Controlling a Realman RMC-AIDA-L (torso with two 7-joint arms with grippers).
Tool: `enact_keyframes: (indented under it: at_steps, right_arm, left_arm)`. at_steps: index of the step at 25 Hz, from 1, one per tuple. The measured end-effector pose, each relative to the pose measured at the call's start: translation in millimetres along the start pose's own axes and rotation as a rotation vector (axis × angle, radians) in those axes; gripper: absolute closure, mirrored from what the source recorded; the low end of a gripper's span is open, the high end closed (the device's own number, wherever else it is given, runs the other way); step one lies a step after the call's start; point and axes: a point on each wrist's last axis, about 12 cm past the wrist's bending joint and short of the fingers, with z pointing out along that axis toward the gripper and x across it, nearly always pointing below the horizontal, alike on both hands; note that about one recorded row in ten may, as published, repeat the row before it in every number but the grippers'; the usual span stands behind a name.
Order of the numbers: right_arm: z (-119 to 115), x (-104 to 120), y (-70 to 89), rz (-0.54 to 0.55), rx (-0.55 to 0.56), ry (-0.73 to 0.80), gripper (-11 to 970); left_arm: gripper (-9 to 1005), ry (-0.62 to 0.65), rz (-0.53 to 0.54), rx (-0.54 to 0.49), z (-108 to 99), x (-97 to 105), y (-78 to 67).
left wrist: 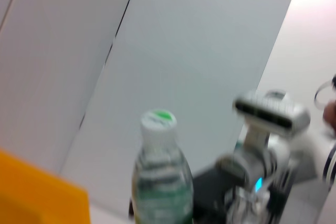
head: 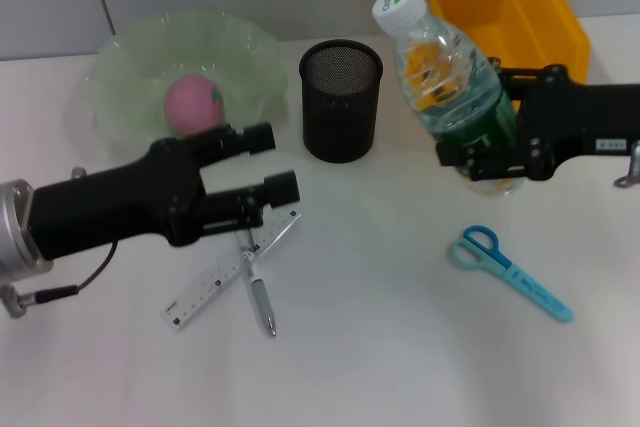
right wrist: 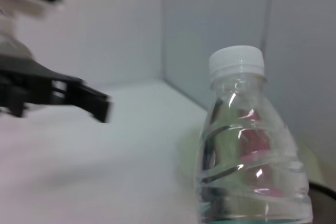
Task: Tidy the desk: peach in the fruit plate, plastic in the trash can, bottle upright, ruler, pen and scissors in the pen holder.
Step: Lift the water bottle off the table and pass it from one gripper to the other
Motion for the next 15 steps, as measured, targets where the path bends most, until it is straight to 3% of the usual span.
enact_keyframes:
  at_steps: [8, 15]
  right_arm:
    - [20.3, 16.6, 16.0, 0.047, -0.141, -0.184, 199]
    - [40.1, 22.3, 25.0, 0.076, -0.230, -0.257, 199]
  left_arm:
    - [165, -0.167, 0.047, -0.006, 7.9, -4.0, 2.5]
    - [165, -0.170, 0.055, 0.022, 19.3, -4.4, 3.9]
